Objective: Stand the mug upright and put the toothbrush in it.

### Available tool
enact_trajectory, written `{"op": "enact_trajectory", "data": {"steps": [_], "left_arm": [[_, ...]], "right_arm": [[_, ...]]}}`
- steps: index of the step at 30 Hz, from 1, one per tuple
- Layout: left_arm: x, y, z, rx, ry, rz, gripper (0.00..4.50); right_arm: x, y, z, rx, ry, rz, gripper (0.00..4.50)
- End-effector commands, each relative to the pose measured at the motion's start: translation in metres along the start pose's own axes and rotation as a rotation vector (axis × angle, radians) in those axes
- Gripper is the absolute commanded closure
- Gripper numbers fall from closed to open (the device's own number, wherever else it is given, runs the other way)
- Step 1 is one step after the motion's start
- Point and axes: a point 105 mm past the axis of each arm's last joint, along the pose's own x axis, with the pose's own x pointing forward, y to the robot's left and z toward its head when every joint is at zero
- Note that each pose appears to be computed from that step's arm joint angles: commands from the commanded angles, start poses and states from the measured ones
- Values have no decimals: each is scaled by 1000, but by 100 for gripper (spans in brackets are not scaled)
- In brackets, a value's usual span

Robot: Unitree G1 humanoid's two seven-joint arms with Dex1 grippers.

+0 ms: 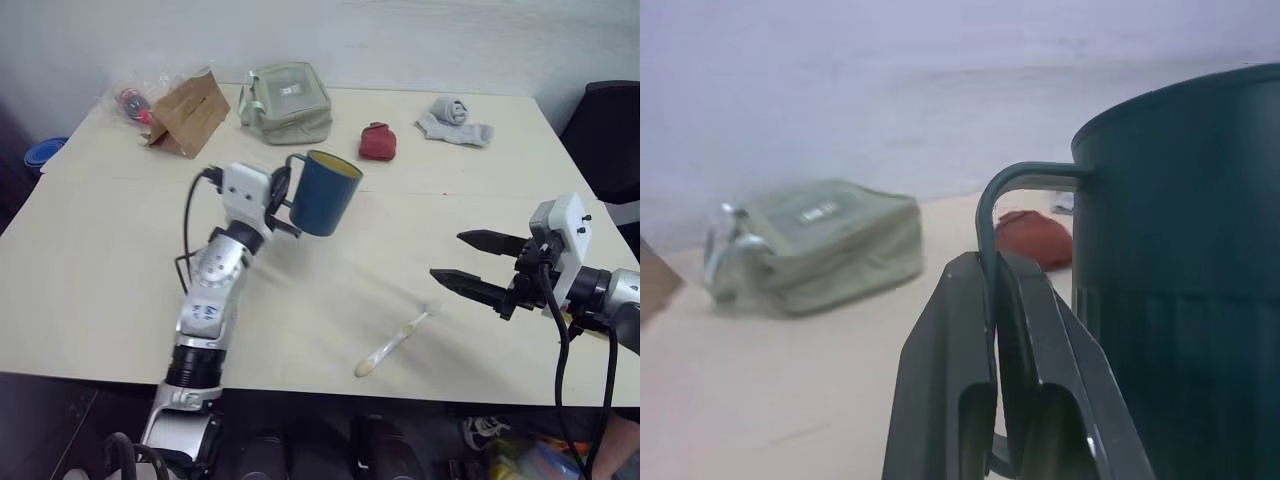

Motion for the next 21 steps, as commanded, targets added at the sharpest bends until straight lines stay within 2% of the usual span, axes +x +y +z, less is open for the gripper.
{"op": "enact_trajectory", "data": {"steps": [1,6,9,12,21], "left_arm": [[1,-25,-6,72,-56,-79,449],[-4,-42,-33,54,-30,-105,449],[-14,-39,-55,49,32,-90,449],[-24,-28,-59,49,53,-69,449],[-59,2,-47,66,113,-97,188]], "right_arm": [[-8,2,11,-31,-32,-22,0],[-14,3,12,-21,-30,-44,0],[-15,5,9,-18,-19,-44,0],[-15,4,6,-5,-13,-49,0],[-9,5,-7,68,5,-68,0]]}}
